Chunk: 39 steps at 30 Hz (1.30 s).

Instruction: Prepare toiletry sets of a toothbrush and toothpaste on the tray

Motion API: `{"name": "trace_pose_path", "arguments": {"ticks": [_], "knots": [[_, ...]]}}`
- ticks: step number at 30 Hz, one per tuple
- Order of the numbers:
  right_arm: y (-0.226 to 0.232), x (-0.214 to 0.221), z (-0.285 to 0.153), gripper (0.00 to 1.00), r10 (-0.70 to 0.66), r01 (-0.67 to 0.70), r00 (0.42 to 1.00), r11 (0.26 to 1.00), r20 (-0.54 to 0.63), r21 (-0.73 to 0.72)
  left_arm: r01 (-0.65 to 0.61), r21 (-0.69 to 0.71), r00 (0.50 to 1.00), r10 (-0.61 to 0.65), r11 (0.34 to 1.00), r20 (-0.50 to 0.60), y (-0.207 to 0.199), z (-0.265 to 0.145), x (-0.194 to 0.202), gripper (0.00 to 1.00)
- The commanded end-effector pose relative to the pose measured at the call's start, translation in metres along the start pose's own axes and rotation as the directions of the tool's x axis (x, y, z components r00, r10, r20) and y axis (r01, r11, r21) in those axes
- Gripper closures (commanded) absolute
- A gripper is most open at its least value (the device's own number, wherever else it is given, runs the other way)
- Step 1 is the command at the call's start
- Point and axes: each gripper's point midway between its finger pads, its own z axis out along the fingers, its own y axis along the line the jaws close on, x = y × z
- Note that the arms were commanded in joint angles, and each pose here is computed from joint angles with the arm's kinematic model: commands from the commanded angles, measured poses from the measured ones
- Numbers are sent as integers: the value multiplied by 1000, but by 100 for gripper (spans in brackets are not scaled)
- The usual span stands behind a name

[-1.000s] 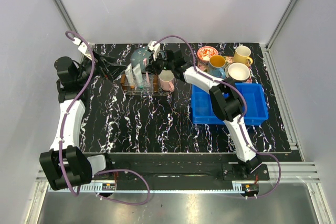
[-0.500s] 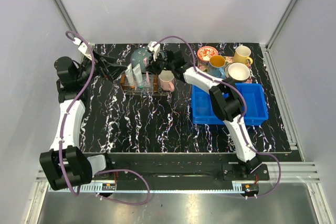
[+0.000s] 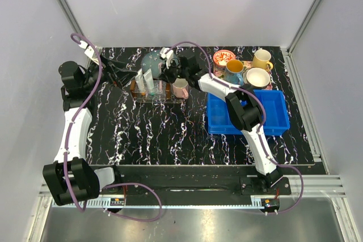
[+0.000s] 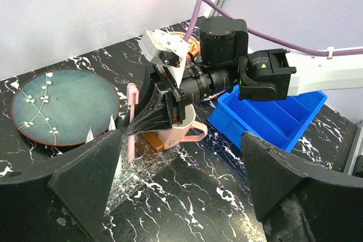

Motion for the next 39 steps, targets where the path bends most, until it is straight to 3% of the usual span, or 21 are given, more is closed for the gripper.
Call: {"name": "trace_pose_path", "arguments": {"ticks": [1, 30, 39], "knots": [[-2, -26, -8, 73, -45, 44, 998, 999, 39, 30, -45, 24, 999, 44, 999, 22, -5, -2, -8, 10], [-1, -46, -19, 53, -39, 36, 998, 998, 48, 54, -48, 33, 999, 47, 998, 20, -5, -1, -8, 10], [0, -54, -26, 52, -42, 39, 998, 997, 49, 61, -47, 38, 999, 47, 998, 20, -6, -2, -8, 10]]}}
